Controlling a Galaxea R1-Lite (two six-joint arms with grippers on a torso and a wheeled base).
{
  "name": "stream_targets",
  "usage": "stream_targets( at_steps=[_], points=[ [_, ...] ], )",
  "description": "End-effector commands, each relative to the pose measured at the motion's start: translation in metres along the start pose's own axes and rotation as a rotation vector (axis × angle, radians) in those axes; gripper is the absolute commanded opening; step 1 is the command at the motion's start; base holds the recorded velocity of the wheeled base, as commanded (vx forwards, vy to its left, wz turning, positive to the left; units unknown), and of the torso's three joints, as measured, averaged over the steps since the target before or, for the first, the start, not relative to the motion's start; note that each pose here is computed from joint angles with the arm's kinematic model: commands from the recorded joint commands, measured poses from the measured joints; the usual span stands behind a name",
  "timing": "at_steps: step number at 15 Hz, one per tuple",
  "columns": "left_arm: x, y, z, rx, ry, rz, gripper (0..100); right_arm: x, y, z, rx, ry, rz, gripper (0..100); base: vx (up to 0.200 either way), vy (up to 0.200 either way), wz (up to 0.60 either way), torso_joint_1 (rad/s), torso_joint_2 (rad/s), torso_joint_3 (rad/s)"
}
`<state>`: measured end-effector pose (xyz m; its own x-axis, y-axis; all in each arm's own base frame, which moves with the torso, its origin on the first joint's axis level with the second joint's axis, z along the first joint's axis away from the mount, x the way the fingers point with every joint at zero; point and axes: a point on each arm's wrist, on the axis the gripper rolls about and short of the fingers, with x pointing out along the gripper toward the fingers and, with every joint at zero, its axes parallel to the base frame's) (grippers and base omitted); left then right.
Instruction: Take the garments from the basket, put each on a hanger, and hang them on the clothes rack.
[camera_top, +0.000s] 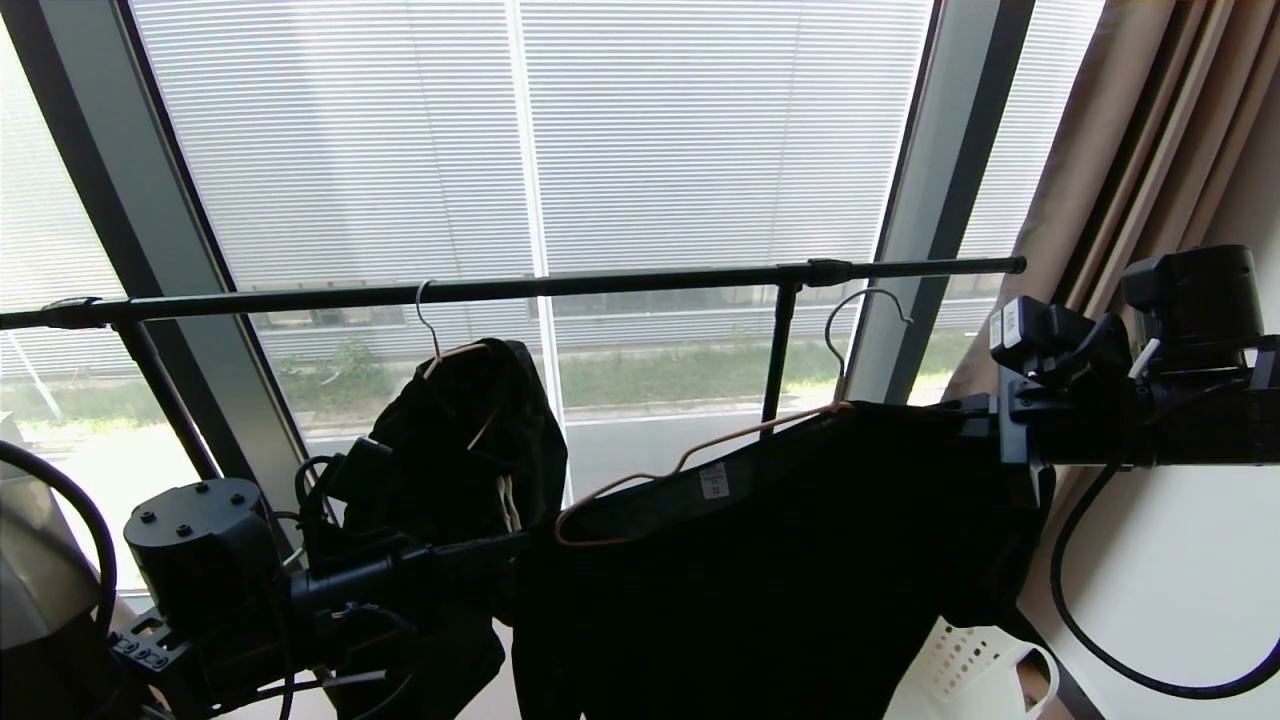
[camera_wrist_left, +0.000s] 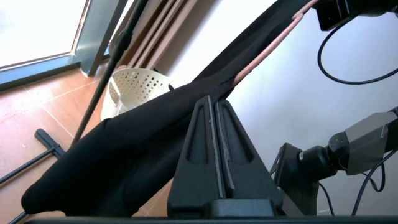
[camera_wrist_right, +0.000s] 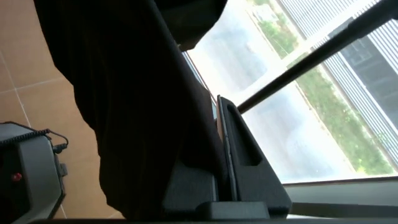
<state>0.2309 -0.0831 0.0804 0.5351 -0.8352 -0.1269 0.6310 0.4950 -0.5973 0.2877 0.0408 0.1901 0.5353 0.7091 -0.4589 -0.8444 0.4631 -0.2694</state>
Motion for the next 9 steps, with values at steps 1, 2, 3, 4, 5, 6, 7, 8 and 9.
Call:
stream_targets(
  at_steps=[1,2,3,4,5,6,7,8,9],
  points=[
    [-0.001,0.0,0.001,0.001,-0.005,0.002,0,-0.002,-0.002,-0.003,0.006,0.002,-0.013,0,0.0,0.0,0.0,0.0,0.0,0.0],
    [-0.001,0.0,0.001,0.0,-0.004,0.003,0,-0.003,-0.004,-0.003,0.005,-0.001,-0.022,0,0.0,0.0,0.0,0.0,0.0,0.0],
    [-0.001,0.0,0.001,0.0,-0.004,0.003,0,-0.005,-0.006,-0.003,0.007,-0.009,-0.038,0,0.0,0.0,0.0,0.0,0.0,0.0],
    [-0.001,0.0,0.001,0.0,-0.004,0.003,0,-0.005,-0.007,-0.003,0.01,-0.013,-0.045,0,0.0,0.0,0.0,0.0,0.0,0.0],
    [-0.001,0.0,0.0,-0.001,-0.001,0.003,0,-0.007,-0.01,-0.003,0.008,-0.02,-0.063,0,0.0,0.0,0.0,0.0,0.0,0.0],
    [-0.002,0.0,-0.001,-0.003,0.0,0.005,0,-0.008,-0.012,-0.004,0.009,-0.018,-0.072,0,0.0,0.0,0.0,0.0,0.0,0.0],
    [-0.002,0.0,-0.001,-0.003,0.0,0.005,0,-0.01,-0.014,-0.005,0.01,-0.019,-0.084,0,0.0,0.0,0.0,0.0,0.0,0.0],
    [-0.002,0.0,-0.001,-0.003,0.001,0.004,0,-0.012,-0.016,-0.005,0.007,-0.022,-0.096,0,0.0,0.0,0.0,0.0,0.0,0.0],
    [-0.002,0.0,0.0,-0.002,0.0,0.003,0,-0.011,-0.018,-0.006,0.002,-0.006,-0.123,0,0.0,0.0,0.0,0.0,0.0,0.0]
  ],
)
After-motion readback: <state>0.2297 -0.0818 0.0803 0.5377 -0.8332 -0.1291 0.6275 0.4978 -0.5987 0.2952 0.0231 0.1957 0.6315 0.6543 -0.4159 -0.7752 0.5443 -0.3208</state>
